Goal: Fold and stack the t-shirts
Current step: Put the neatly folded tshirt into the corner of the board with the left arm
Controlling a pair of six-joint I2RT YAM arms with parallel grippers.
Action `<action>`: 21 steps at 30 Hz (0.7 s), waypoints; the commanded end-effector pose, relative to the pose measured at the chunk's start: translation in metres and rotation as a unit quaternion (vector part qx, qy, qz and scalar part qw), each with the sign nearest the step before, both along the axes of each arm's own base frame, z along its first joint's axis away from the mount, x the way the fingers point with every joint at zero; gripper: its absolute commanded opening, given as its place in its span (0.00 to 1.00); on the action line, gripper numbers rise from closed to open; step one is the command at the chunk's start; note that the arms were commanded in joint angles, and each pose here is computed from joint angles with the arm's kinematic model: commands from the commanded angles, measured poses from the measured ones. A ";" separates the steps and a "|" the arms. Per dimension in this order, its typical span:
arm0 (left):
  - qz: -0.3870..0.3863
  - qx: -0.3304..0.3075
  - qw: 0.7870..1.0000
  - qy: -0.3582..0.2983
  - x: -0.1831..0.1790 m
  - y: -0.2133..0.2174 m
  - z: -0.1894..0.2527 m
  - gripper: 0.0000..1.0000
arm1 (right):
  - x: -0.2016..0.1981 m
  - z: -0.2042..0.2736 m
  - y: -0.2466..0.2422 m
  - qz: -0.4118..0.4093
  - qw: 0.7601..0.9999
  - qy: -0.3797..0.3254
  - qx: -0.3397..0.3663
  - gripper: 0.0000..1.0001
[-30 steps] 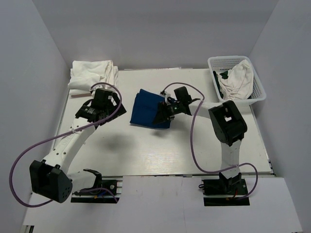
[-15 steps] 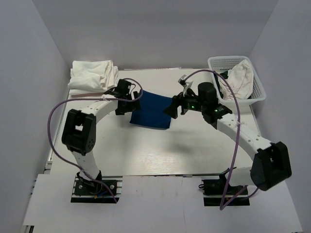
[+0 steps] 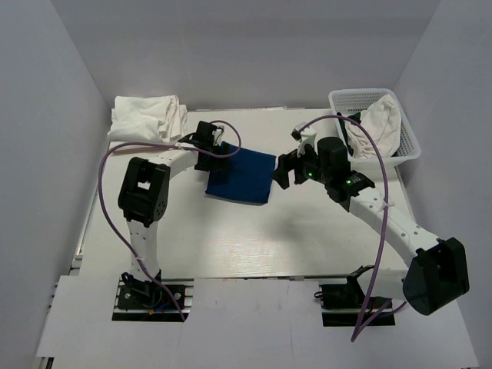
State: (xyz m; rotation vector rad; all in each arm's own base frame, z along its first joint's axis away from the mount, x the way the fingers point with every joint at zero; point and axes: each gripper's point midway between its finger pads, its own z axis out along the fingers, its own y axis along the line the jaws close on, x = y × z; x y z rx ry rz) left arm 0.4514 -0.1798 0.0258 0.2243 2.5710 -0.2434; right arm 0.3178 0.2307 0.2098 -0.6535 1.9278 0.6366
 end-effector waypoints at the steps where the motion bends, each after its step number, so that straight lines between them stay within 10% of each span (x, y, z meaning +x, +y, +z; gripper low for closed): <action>1: -0.039 -0.003 0.999 0.019 -0.009 -0.006 -0.018 0.77 | 0.005 0.000 -0.009 -0.017 1.000 -0.012 -0.018 0.90; 3: -0.055 -0.028 0.998 0.029 -0.013 -0.016 -0.026 0.67 | 0.006 -0.002 -0.011 -0.024 0.999 -0.011 -0.021 0.90; 8: -0.068 -0.070 0.993 0.060 -0.018 -0.025 -0.036 0.00 | 0.007 0.001 -0.012 -0.027 0.999 -0.018 -0.020 0.90; 21: -0.079 0.017 0.983 -0.167 0.044 0.010 0.125 0.00 | 0.008 -0.012 -0.028 -0.055 0.997 -0.026 -0.047 0.90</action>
